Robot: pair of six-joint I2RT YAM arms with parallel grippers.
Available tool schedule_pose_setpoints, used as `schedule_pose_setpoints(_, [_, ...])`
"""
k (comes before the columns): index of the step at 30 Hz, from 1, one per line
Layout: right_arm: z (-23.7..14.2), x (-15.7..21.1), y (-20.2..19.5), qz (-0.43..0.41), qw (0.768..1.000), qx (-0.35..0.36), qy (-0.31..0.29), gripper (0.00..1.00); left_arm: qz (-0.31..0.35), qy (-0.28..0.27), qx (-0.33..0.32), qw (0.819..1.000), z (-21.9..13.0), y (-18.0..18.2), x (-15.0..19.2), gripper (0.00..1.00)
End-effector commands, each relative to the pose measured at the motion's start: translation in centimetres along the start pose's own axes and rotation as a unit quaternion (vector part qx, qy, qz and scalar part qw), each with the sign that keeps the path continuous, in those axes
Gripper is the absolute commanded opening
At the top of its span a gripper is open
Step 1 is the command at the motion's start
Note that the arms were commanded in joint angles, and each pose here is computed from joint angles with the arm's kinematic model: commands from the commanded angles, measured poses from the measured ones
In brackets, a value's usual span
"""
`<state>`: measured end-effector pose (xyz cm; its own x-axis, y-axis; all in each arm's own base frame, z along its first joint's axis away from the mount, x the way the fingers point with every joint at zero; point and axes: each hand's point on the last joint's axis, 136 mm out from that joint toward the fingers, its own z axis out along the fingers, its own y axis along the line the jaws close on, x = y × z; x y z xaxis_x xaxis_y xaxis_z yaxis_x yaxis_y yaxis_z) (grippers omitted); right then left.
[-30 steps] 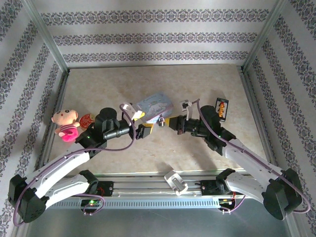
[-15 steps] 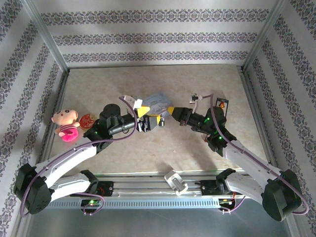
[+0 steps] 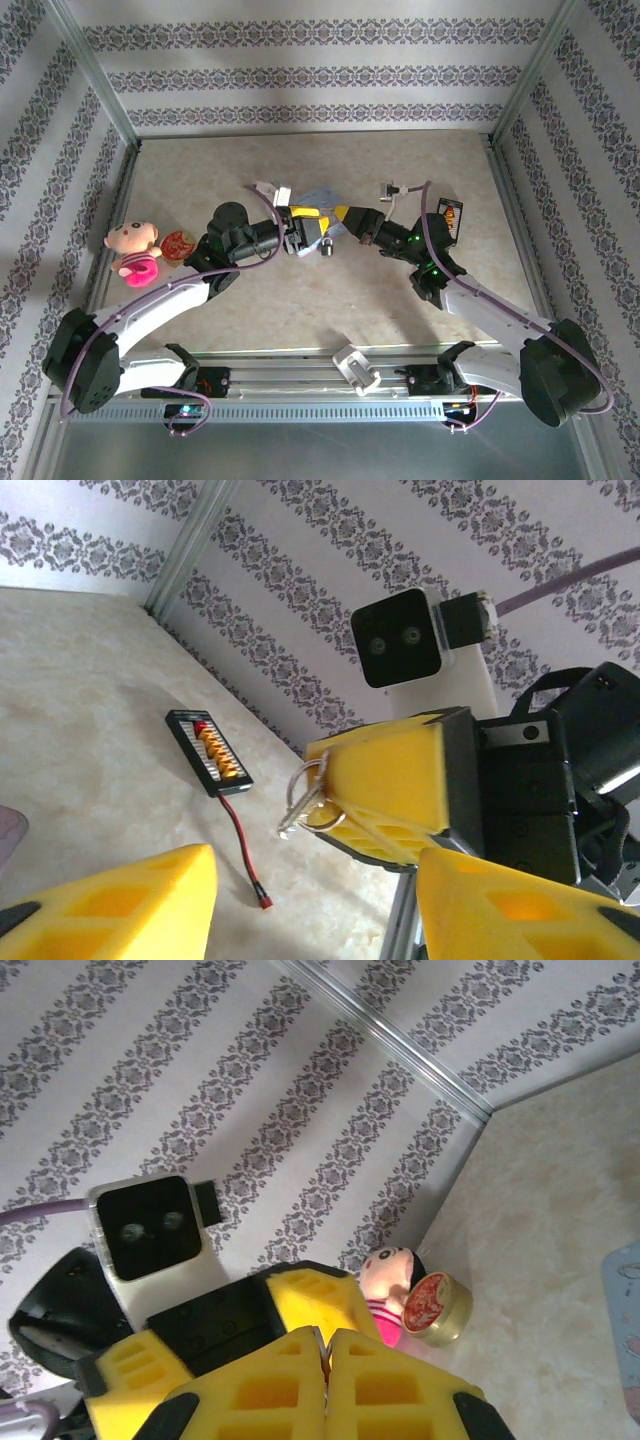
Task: Unlock a padlock with a key
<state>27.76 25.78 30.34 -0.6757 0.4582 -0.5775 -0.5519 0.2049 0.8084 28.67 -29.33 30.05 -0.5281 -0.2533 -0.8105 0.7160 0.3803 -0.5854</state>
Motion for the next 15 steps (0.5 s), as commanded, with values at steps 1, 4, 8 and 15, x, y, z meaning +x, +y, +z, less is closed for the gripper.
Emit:
schedule_pose_setpoints(1, [0.34, -1.15, 3.63, -0.027, 0.998, -0.058, -0.014, 0.0, 0.005, -0.037, 0.043, 0.998, -0.31, -1.78, -2.2, 0.49])
schedule_pose_setpoints(4, [0.34, -0.94, 3.6, -0.026, 0.998, -0.058, -0.012, 0.0, 0.004, -0.045, 0.041, 0.998, -0.48, -1.49, -2.39, 0.44])
schedule_pose_setpoints(8, [0.41, -0.61, 3.76, -0.025, 0.998, -0.061, -0.007, 0.0, 0.0, -0.052, 0.051, 0.997, -0.5, -1.54, -2.73, 0.35])
schedule_pose_setpoints(15, [0.41, -0.6, 4.11, -0.028, 0.997, -0.065, -0.007, 0.0, -0.008, -0.042, 0.074, 0.996, -0.07, -1.75, -2.49, 0.25])
